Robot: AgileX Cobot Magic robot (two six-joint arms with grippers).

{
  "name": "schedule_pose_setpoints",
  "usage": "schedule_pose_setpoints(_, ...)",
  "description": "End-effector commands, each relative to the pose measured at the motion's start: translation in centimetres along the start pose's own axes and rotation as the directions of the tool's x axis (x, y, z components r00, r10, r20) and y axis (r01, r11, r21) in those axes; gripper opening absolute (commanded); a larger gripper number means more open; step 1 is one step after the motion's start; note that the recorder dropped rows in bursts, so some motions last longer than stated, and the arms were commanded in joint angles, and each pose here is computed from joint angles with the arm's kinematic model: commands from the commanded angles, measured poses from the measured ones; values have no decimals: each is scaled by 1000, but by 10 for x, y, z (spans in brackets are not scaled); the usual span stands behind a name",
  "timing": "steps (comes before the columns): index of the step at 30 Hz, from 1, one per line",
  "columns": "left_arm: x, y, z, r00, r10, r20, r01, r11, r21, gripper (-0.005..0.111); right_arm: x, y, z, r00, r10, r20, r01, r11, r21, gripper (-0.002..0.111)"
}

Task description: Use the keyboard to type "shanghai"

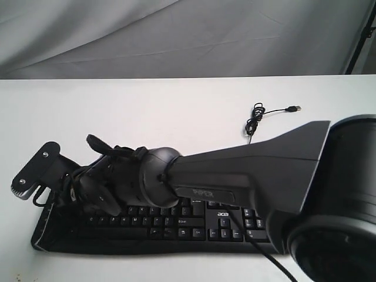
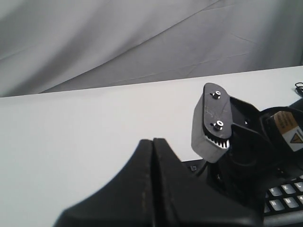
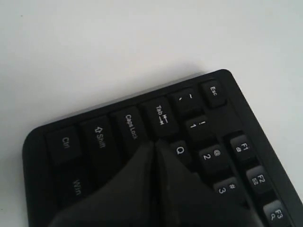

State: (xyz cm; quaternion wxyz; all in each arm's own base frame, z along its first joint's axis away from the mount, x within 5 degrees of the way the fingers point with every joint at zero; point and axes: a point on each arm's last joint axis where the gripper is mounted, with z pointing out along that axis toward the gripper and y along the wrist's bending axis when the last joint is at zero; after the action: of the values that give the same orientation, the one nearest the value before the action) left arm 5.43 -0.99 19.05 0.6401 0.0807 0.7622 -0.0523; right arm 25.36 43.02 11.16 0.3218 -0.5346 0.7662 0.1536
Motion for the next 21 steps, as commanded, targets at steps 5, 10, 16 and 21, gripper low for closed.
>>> schedule_pose_setpoints(5,1,0,0,1000,-1,4,1,1000,4,0,-3,0,1,1000,-24,12,24,1000,3,0)
schedule_pose_setpoints(10,1,0,0,1000,-1,4,1,1000,4,0,5,0,7,999,-28,-26,28,1000,-4,0)
schedule_pose_setpoints(16,1,0,0,1000,-1,4,1,1000,4,0,6,0,8,999,-27,-32,27,1000,-5,0)
schedule_pose_setpoints(21,1,0,0,1000,-1,4,1,1000,4,0,0,-1,-2,999,-35,-37,35,999,-5,0)
